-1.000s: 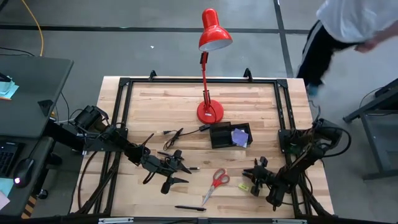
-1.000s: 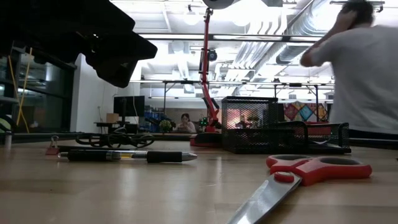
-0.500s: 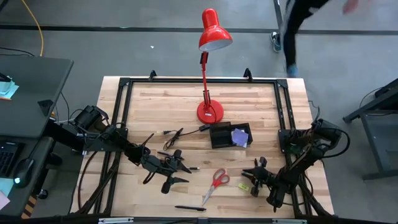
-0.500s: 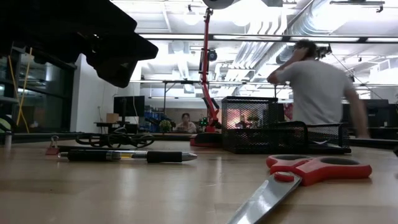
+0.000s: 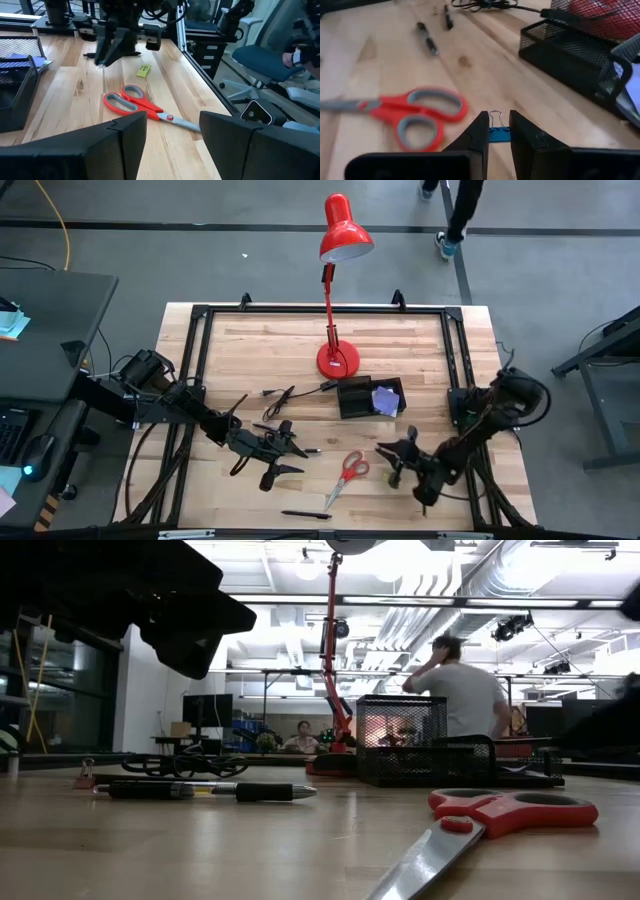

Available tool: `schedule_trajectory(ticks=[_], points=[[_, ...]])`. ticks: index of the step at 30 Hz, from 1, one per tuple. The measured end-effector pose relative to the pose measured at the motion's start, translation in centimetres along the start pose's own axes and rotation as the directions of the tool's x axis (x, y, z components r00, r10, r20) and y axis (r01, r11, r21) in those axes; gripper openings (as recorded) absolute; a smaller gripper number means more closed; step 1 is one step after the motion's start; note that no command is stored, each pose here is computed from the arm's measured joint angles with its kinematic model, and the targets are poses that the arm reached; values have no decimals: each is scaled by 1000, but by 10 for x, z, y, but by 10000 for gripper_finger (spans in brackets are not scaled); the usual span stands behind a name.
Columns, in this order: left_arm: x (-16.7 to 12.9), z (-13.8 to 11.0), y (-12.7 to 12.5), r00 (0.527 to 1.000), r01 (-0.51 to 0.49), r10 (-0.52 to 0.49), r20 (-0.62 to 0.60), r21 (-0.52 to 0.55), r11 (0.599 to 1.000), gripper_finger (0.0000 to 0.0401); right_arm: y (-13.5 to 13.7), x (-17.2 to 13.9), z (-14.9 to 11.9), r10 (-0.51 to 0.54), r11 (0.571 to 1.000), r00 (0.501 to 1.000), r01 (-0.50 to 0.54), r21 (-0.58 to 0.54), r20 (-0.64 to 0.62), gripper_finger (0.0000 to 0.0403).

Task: Pick and place office supplies into organizer
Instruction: Put the blue binder clip into the desk organizer

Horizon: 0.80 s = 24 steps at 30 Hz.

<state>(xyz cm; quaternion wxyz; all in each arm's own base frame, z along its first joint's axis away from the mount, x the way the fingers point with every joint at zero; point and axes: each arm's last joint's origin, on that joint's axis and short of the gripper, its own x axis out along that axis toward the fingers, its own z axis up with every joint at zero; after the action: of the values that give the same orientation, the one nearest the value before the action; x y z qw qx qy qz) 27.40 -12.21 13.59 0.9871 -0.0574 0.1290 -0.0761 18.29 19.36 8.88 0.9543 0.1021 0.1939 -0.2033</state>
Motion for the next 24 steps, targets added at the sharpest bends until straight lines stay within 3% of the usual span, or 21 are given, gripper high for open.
schedule_trajectory(ticks=[15, 24], points=[[0, -1, 0, 1000, -1, 1, -10, 2, 1000, 173, -5, 66, 64, -41, 998, 987, 49, -46, 158, 38], [0, -1, 0, 1000, -1, 1, -9, 1, 1000, 173, -33, 95, 73, -146, 988, 985, 150, -34, 95, 40]])
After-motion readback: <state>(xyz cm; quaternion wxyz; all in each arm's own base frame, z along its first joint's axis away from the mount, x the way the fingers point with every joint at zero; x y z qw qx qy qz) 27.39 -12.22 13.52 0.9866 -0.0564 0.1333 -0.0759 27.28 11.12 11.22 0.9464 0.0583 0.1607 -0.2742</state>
